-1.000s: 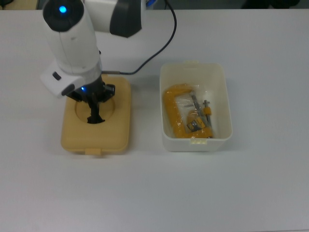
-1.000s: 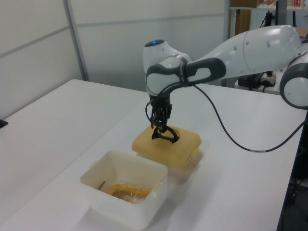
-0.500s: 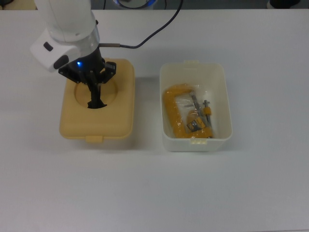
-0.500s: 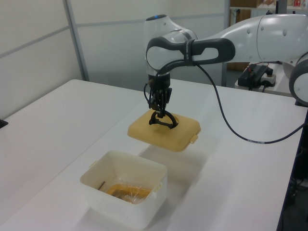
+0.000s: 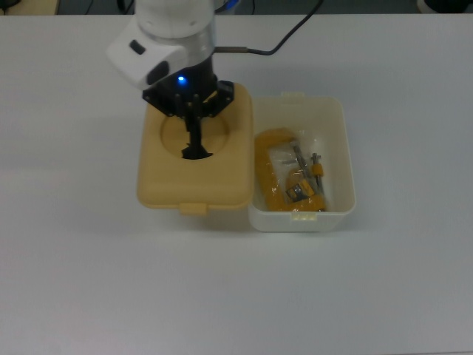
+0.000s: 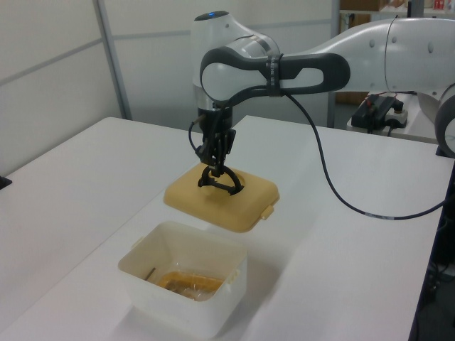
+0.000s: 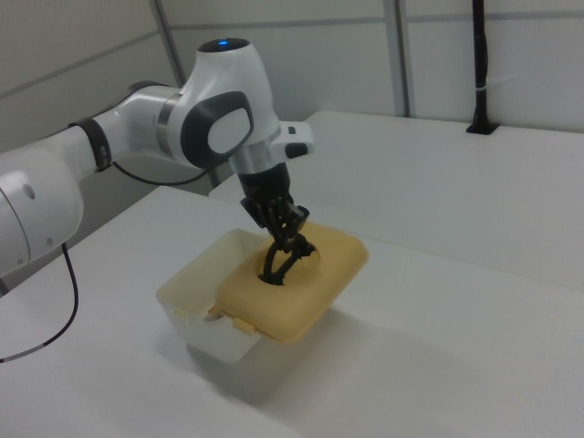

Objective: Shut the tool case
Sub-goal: 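Lift the tan lid and carry it over the white box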

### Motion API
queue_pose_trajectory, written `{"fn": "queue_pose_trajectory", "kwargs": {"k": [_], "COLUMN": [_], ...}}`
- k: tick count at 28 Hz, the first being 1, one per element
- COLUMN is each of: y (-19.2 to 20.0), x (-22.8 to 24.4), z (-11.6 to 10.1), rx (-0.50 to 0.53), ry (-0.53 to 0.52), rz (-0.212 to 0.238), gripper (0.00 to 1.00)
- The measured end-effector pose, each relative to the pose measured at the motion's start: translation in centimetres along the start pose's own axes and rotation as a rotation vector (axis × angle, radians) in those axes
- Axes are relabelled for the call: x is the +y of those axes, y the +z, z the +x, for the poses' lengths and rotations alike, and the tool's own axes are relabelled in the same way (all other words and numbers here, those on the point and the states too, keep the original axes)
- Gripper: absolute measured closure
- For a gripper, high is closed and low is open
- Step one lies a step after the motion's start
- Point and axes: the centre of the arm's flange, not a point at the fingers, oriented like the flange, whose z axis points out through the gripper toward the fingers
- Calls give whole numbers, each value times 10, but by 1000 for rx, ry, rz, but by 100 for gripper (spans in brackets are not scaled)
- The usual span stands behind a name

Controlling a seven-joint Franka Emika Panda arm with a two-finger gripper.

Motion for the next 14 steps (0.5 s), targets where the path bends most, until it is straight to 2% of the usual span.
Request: {"fn": "queue_pose_trajectory", "kwargs": {"k": [7,14], "y": [0,-6], "x": [-27,-63], "z": [-2,-6], "rx": [0,15], "ry": [11,1], "rz": [-1,-24], "gripper": [89,89]}}
